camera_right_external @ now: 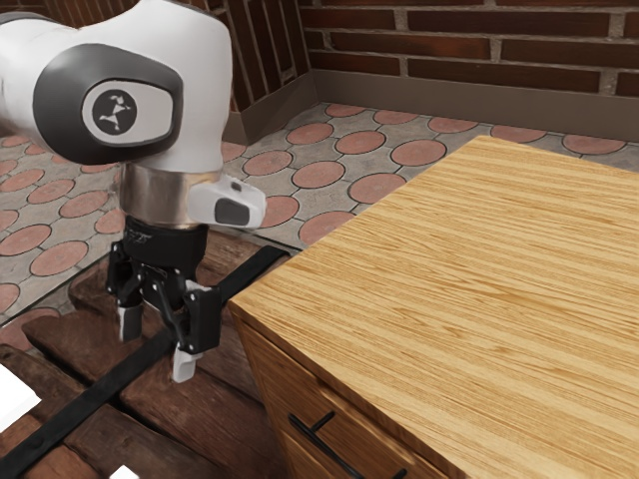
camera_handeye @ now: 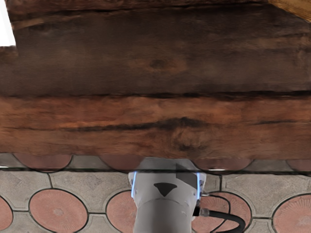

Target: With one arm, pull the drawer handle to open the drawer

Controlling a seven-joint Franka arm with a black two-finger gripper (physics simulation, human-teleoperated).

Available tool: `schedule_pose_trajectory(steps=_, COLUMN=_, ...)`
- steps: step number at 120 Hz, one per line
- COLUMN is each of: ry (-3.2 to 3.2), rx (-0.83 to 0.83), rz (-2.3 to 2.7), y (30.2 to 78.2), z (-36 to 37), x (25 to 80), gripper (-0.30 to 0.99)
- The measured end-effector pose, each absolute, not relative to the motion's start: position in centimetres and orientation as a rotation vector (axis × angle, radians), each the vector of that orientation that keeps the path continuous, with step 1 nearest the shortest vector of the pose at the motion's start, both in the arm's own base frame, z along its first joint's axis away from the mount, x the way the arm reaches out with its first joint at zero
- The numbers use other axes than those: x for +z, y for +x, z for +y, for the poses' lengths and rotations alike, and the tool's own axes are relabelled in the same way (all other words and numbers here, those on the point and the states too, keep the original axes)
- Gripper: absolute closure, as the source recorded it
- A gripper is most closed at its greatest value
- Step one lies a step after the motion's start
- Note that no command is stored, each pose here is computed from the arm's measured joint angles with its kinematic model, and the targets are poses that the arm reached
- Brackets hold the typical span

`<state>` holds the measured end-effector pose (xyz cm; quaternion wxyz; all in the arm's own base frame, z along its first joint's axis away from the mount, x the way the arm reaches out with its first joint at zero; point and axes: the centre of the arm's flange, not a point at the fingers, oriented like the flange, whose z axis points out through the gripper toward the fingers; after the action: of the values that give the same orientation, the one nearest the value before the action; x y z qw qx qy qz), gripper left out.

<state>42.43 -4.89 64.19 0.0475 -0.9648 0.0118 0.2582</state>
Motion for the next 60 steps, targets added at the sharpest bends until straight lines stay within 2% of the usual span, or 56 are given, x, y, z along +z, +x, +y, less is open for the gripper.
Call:
schedule_pose_trajectory(steps=13, ry=-3.005, rx=0.474, rz=0.064, y=44.1, z=-5.1, x=64.8, gripper=0.00)
schedule_pose_trajectory(steps=24, ry=-3.024, rx=0.280, rz=0.064, y=43.8, z=-4.9, x=66.2, gripper=0.00)
schedule_pose_trajectory(steps=46, ry=-3.023, rx=0.015, rz=0.117, y=37.7, z=-7.5, x=68.7, gripper=0.00)
schedule_pose_trajectory(steps=53, ry=-3.048, rx=-0.042, rz=0.135, y=34.3, z=-10.4, x=69.6, gripper=0.00)
schedule_pose_trajectory(steps=60, ry=-3.144, rx=-0.028, rz=0.054, y=31.4, z=-15.3, x=69.7, gripper=0.00)
